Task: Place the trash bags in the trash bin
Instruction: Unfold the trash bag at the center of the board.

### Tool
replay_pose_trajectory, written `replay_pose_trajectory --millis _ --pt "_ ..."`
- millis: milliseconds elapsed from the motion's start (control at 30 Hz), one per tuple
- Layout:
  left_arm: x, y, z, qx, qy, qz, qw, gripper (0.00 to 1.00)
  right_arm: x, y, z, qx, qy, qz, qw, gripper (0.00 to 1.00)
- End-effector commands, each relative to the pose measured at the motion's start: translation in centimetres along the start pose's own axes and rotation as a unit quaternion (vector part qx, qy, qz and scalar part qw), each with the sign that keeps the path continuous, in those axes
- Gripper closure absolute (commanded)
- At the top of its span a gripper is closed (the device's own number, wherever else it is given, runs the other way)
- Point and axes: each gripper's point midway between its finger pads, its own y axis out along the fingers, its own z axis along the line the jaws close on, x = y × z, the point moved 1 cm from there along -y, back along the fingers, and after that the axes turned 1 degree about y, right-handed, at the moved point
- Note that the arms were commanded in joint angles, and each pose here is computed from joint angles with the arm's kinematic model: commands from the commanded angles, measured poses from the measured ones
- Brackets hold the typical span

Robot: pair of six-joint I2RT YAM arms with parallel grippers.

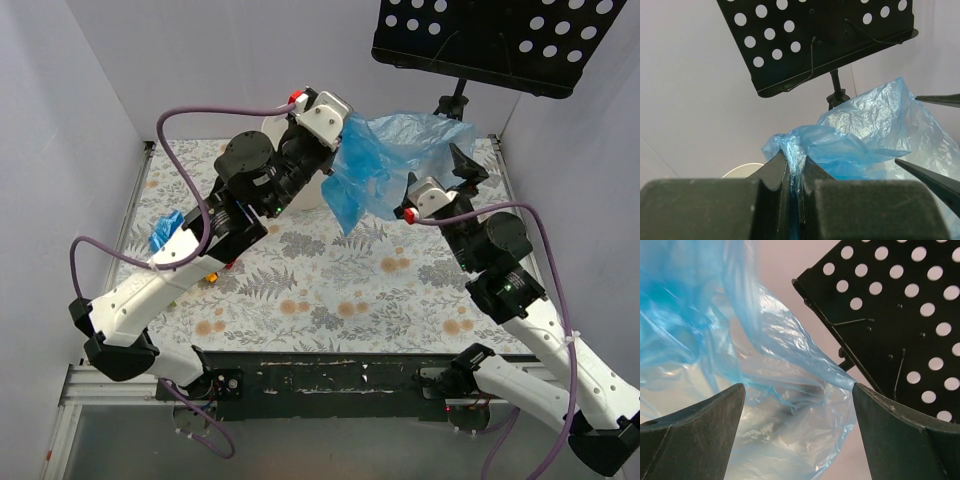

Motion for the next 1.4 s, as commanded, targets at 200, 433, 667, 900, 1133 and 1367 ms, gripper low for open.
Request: replay_pose_trajectory --millis 200,433,667,900,1133,1367 --pt "5.1 -3.0 2.0 -0.004 0.005 -0.077 0.997 1.00 -3.0 0.0 -3.5 -0.075 0.080 0.061 0.992 0.03" --pt "6.5 -3.5 2.7 -0.001 0.010 -0.090 0.996 1.00 -5.9 0.9 -5.9 -0.130 0.139 0.101 0.977 0.03" --pt "7.1 -4.2 2.8 -0.009 0.017 -0.101 0.995 1.00 -5.4 1.7 -4.3 -0.071 0.253 0.068 0.963 0.02" --pt "7.2 -6.6 3.2 -0.004 0.067 -0.148 0.987 1.00 -1.8 3.0 0.1 0.108 0.414 0.013 0.904 0.04" --pt "7.3 -7.5 4.3 0.022 0.080 -0.157 0.984 1.00 -2.6 2.7 4.9 0.220 0.451 0.032 0.865 0.08" --pt "6.0 -7.9 4.6 0.032 0.101 -0.135 0.985 1.00 -0.5 2.2 6.7 0.297 0.528 -0.015 0.795 0.39"
